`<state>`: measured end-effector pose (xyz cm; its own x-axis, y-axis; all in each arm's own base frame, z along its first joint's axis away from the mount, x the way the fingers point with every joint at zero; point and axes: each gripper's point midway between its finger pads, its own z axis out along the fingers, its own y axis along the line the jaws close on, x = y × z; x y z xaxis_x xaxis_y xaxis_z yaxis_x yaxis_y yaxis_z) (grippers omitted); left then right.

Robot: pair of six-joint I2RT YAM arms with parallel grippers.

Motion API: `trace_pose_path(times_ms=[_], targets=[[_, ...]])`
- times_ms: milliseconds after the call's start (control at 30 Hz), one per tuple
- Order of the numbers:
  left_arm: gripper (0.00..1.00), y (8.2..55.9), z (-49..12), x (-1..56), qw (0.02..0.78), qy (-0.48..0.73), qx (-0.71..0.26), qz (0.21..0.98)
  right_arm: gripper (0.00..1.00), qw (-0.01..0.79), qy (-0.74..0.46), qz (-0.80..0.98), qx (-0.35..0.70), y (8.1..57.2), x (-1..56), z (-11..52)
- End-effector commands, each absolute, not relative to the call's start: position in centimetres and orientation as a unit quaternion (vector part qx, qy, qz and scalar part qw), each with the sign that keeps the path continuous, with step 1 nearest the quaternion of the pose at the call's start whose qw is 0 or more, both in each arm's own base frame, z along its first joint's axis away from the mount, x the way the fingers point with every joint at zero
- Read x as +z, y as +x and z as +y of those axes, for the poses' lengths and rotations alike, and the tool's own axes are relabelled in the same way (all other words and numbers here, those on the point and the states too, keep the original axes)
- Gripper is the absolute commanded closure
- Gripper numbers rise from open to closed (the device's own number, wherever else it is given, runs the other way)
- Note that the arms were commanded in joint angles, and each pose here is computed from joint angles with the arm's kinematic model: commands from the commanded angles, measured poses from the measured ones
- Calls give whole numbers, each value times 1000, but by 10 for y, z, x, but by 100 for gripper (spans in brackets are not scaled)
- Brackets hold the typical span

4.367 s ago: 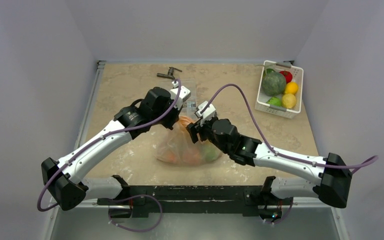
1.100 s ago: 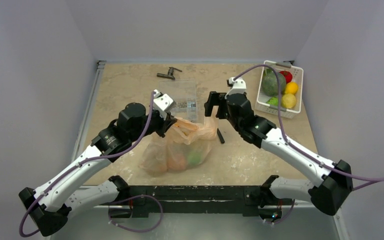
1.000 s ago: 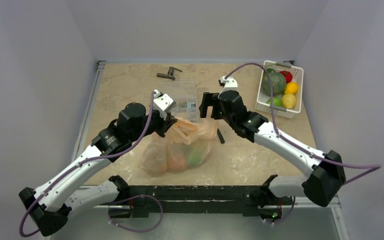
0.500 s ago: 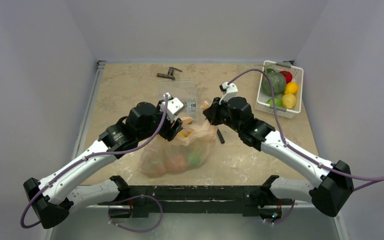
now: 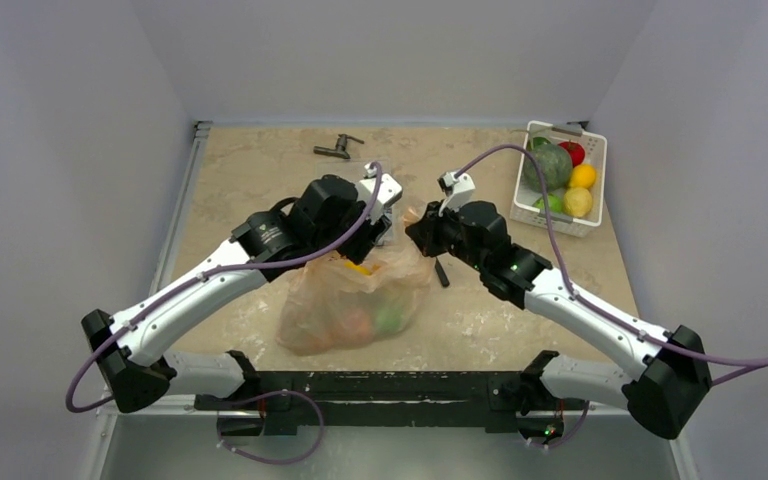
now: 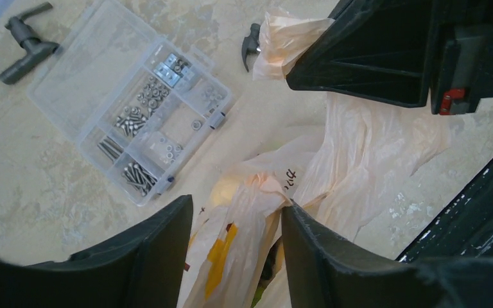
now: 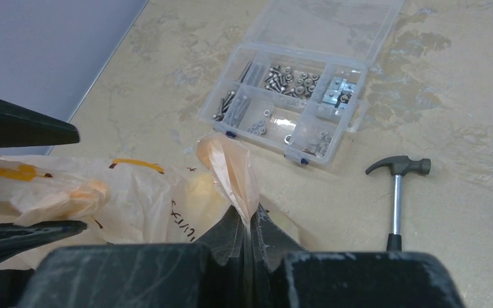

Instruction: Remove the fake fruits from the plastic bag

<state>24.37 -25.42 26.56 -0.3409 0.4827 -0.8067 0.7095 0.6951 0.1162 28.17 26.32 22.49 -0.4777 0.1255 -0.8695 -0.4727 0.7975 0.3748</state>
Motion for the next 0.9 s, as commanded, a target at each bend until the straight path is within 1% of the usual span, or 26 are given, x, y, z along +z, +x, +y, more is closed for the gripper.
trace_pose_path(times_ms=[0,33,67,167,200,233,333,433,567,667,800,867], targets=[[57,239,-257,255,401,385,-110,824,100,526,-116,770,344,274,253,269],[66,239,-257,256,403,385,-109,823,100,523,-119,766,353,272,256,272],[73,241,-257,261,413,377,-110,822,100,523,-119,764,359,270,258,273],[88,246,-248,292,463,336,-113,812,100,529,-103,764,356,274,260,270],[95,248,-241,307,489,313,-112,806,100,534,-82,766,350,277,262,264],[100,250,-231,322,517,286,-107,799,100,544,-53,764,342,282,266,257],[100,253,-191,363,594,201,-86,774,100,570,24,744,346,291,288,238],[100,241,-166,388,629,167,-101,753,100,587,46,725,357,299,311,233],[100,219,-143,395,631,139,-126,753,100,590,34,723,359,312,326,245],[100,198,-128,398,627,112,-166,753,100,589,22,725,356,320,333,253],[100,170,-124,394,615,117,-228,746,100,589,-46,734,336,333,343,276],[100,163,-131,388,599,126,-252,749,100,584,-64,732,345,338,354,289]])
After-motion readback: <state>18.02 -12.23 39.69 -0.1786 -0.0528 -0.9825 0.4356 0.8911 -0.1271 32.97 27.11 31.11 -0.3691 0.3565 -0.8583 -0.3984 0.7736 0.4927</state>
